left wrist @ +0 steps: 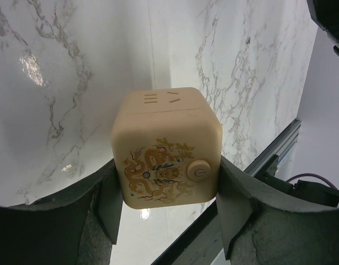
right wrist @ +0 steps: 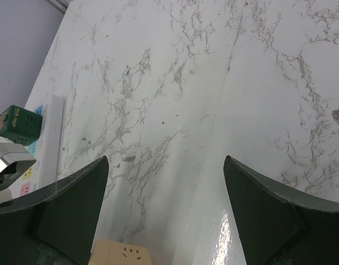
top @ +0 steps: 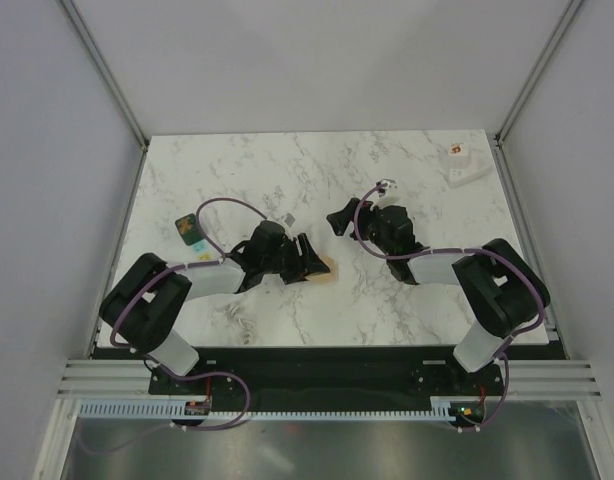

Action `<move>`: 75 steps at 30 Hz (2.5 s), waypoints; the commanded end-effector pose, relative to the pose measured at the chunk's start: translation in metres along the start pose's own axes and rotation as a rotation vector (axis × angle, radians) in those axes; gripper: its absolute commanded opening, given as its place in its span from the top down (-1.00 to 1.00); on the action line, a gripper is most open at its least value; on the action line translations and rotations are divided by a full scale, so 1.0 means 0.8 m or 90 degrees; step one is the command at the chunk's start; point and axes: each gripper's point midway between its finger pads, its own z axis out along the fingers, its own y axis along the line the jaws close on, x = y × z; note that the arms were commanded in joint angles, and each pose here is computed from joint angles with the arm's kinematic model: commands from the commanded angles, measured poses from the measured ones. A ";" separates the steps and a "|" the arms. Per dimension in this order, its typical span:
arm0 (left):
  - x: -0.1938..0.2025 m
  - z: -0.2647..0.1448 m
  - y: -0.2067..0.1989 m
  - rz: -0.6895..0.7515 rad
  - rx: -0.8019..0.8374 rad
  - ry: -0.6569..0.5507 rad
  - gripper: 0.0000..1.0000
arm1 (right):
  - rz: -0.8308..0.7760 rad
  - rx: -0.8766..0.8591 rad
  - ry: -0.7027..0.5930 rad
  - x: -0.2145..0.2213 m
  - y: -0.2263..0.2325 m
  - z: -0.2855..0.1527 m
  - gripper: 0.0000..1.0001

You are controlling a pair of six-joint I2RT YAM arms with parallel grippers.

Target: Pull the plug off the socket

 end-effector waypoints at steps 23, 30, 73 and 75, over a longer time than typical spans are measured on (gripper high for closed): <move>-0.016 -0.087 -0.006 0.104 -0.079 -0.061 -0.73 | 0.017 -0.053 -0.005 -0.006 0.019 0.009 -0.95; -0.036 -0.157 0.015 0.131 -0.182 -0.147 -0.72 | 0.019 -0.072 0.023 0.005 0.028 0.017 -0.96; -0.275 -0.271 0.288 -0.147 -0.570 -0.238 -0.97 | -0.242 -0.227 0.201 0.160 0.234 0.066 -0.96; -0.277 -0.260 0.285 -0.147 -0.540 -0.232 -0.82 | -0.242 -0.230 0.207 0.166 0.237 0.066 -0.96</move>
